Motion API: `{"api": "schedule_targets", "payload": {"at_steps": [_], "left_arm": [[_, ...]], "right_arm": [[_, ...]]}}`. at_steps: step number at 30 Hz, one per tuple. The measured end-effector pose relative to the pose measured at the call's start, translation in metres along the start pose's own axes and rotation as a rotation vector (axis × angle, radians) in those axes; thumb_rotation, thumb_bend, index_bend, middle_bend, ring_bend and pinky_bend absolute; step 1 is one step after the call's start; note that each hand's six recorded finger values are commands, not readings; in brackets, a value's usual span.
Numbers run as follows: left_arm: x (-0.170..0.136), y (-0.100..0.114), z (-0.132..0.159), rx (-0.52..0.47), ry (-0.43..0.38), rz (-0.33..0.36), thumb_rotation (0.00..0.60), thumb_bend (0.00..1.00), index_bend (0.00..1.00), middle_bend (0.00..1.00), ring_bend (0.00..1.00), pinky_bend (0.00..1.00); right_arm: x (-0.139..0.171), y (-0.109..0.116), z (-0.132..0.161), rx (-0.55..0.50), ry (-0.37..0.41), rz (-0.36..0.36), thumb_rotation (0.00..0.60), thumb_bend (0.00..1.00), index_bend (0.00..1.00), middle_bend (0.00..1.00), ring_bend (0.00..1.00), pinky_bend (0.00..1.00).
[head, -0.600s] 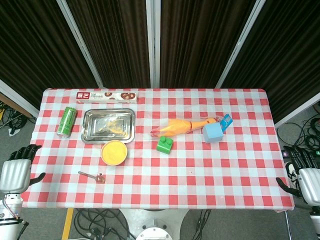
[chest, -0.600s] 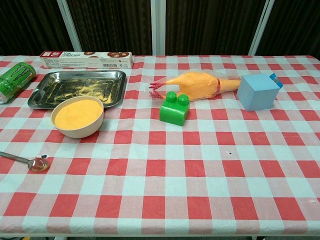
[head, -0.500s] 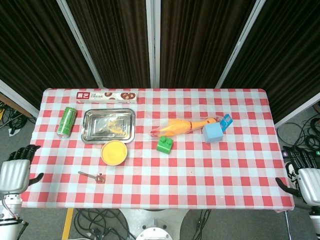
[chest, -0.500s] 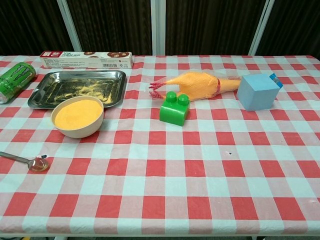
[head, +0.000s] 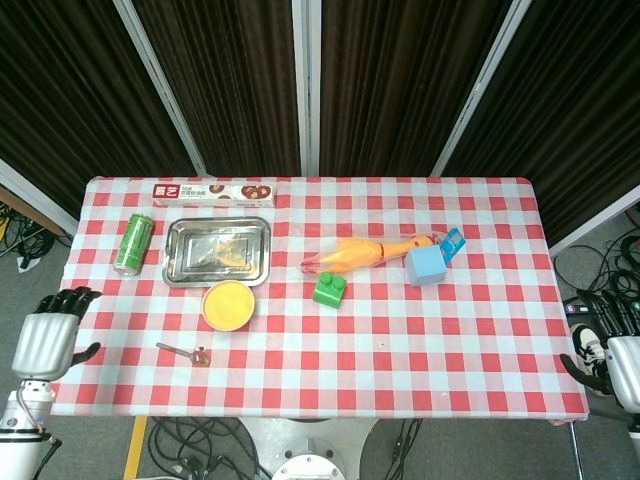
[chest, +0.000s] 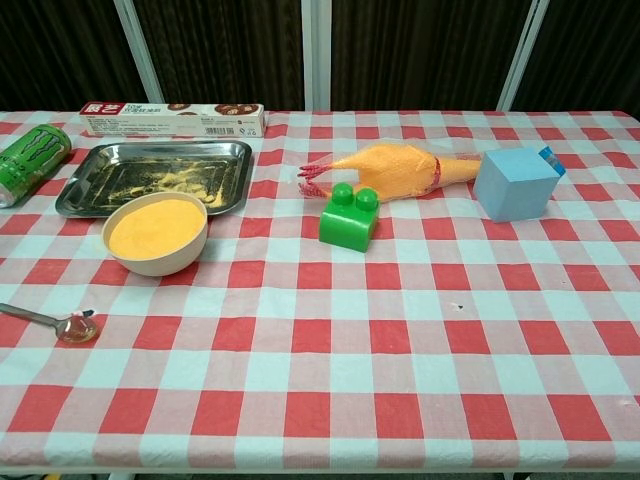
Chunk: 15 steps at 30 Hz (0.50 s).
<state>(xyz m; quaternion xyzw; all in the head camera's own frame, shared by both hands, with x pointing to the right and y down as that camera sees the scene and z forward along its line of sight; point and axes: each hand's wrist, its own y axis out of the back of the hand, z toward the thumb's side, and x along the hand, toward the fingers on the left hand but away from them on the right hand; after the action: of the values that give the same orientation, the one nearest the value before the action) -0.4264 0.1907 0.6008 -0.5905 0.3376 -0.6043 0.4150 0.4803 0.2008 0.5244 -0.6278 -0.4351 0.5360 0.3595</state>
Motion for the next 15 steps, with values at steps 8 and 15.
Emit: {"api": "schedule_targets", "payload": {"at_steps": [8,15], "left_arm": [[0.028,-0.029,0.030,0.003,-0.154,-0.136,0.600,0.17,0.49,0.82,0.78,0.88],[0.040,-0.071,0.060,-0.005,-0.248,-0.275,0.600,0.20,0.53,0.89,0.83,0.92]], "right_arm": [[-0.005,-0.001,0.003,0.000,0.008,0.010,0.600,0.17,0.00,0.12,0.00,0.04],[-0.006,-0.002,0.002,0.004,0.004,0.016,0.600,0.17,0.00,0.12,0.00,0.04]]}}
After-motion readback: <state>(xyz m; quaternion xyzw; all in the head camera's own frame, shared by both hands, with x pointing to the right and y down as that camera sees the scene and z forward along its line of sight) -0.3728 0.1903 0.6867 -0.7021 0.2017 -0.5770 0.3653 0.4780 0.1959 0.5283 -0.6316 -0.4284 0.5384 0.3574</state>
